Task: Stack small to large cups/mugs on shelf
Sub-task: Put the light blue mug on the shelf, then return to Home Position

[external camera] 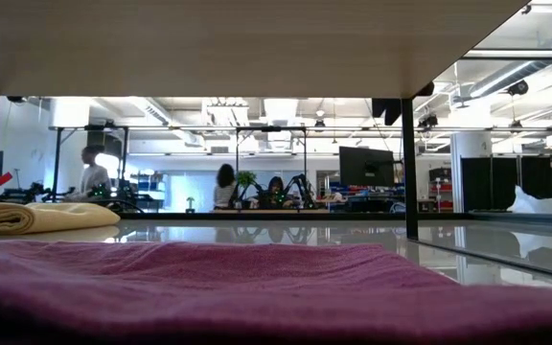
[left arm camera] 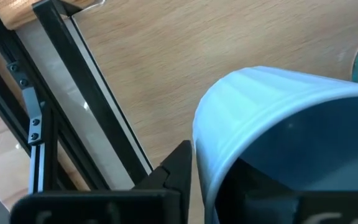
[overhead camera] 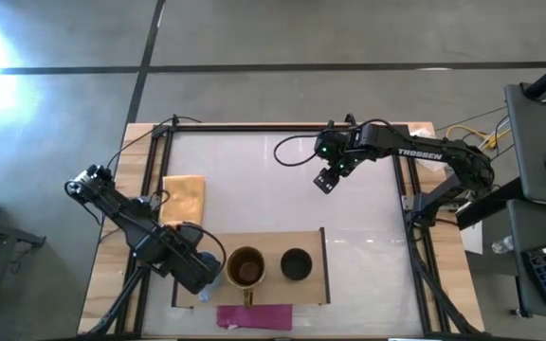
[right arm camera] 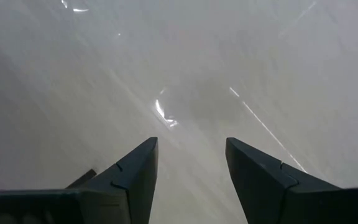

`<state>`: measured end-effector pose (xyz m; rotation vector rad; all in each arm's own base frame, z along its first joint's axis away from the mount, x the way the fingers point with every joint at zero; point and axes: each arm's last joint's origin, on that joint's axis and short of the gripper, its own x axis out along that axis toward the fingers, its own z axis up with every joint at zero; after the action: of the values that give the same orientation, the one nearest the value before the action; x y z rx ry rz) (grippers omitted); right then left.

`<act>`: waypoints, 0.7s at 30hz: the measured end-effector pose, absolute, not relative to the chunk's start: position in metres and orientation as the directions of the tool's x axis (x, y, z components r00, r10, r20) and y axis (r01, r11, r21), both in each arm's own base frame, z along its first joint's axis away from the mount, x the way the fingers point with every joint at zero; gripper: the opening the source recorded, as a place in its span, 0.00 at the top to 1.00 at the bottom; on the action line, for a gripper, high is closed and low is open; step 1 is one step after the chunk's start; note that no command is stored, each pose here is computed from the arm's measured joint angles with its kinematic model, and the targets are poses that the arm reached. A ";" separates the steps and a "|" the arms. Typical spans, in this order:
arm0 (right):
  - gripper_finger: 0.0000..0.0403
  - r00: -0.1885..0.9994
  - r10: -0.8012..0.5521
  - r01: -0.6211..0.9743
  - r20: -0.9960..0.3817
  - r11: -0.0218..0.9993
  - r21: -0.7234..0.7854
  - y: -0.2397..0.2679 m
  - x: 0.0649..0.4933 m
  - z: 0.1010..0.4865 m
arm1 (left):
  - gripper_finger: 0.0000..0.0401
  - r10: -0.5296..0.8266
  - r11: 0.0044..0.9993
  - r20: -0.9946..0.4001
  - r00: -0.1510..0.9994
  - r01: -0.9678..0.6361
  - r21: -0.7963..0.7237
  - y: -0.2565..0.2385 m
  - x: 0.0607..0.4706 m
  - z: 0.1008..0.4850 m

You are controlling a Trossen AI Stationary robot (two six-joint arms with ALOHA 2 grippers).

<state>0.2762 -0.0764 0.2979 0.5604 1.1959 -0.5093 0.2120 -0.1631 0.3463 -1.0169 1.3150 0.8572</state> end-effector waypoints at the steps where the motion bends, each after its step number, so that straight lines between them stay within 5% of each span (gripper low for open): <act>1: 0.55 0.287 -0.073 0.638 -0.955 0.758 0.134 -0.076 0.276 0.298 | 0.91 -0.058 0.345 -0.994 0.088 -0.933 -0.102 -0.163 0.212 0.346; 13: 0.55 0.312 -0.080 0.599 -0.947 0.790 0.131 -0.077 0.277 0.300 | 0.89 -0.108 0.395 -0.981 0.160 -0.899 -0.190 -0.161 0.209 0.373; 21: 0.55 0.550 -0.149 0.447 -0.822 0.884 0.139 -0.079 0.283 0.375 | 0.89 -0.030 0.591 -0.868 0.495 -0.691 -0.415 -0.123 0.181 0.438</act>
<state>0.2834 -0.0785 0.3745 0.3538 0.9267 -0.3613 0.1810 -0.1231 0.4377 -0.8629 0.9854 0.4673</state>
